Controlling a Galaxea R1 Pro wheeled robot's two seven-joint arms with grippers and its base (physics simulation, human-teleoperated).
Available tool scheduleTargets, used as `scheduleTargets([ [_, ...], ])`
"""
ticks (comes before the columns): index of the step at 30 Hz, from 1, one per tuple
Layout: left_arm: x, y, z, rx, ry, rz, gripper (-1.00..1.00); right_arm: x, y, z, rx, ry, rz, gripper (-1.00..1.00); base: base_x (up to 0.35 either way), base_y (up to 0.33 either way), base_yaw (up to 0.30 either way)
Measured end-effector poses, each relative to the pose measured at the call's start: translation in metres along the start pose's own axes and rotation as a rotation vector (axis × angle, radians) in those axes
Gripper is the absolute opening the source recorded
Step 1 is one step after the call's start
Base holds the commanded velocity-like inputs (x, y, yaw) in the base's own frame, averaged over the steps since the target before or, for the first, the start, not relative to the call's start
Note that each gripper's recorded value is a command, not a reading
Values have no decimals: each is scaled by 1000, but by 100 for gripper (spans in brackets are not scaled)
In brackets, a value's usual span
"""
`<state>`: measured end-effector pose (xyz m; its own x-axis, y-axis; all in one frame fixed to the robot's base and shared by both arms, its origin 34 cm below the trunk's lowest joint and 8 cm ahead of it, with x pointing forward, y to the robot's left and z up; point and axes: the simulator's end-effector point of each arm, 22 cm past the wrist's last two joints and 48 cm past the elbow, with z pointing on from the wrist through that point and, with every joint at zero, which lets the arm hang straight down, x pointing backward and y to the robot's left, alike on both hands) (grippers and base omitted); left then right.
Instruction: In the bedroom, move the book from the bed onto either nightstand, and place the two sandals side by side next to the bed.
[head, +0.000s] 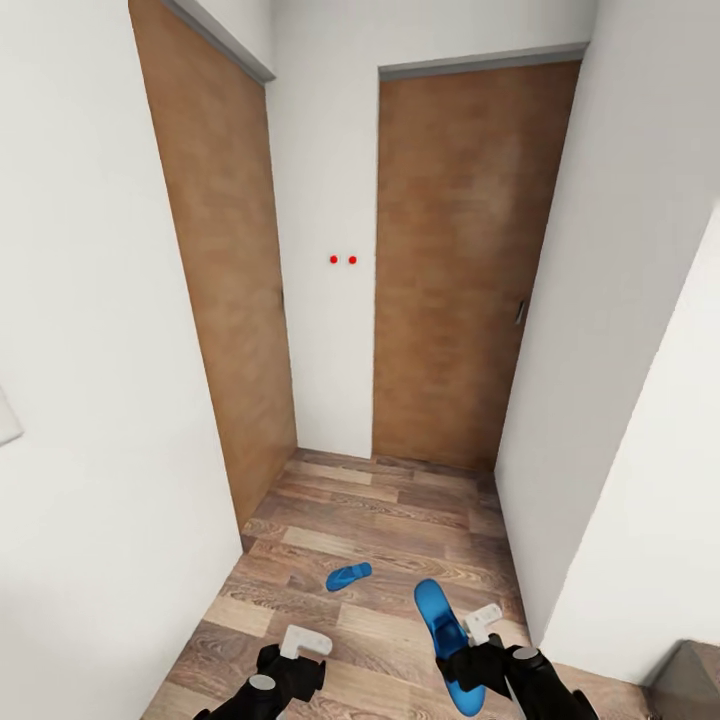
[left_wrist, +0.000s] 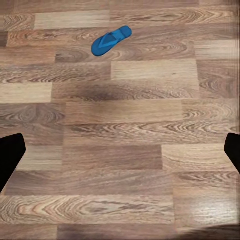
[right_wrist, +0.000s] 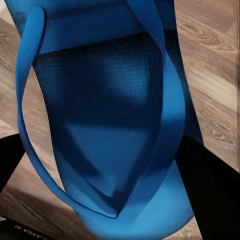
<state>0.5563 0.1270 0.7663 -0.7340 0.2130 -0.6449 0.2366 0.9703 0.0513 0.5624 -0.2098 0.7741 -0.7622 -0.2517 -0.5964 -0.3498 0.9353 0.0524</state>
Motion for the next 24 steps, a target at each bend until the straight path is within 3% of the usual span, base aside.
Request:
scheduleTargets([
  [3, 1, 0, 0, 0, 6, -5, 100, -1, -2, -1, 2, -8, 24, -100, 0, 0, -102],
  [8, 4, 0, 0, 4, 21, -12, 100, -3, -12, -3, 12, -36, 118, -100, 0, 0, -43],
  [11, 14, 1, 0, 7, 59, -11, 100, 0, -24, -6, 30, -45, 168, -100, 0, 0, -16],
  [14, 41, 20, 0, -15, 124, -20, 100, 7, -38, -10, 50, -44, 212, -100, 0, 0, -7],
  [19, 73, 66, -3, -45, 189, -97, 100, 37, -45, -7, 97, 11, 255, -100, 0, 0, -2],
  [20, 80, 77, -5, -40, 198, -137, 100, 50, -44, -5, 118, 40, 264, -100, 0, 0, 0],
  [24, 88, 96, -7, -32, 208, -204, 100, 73, -39, -2, 141, 88, 284, -100, 0, 0, 0],
])
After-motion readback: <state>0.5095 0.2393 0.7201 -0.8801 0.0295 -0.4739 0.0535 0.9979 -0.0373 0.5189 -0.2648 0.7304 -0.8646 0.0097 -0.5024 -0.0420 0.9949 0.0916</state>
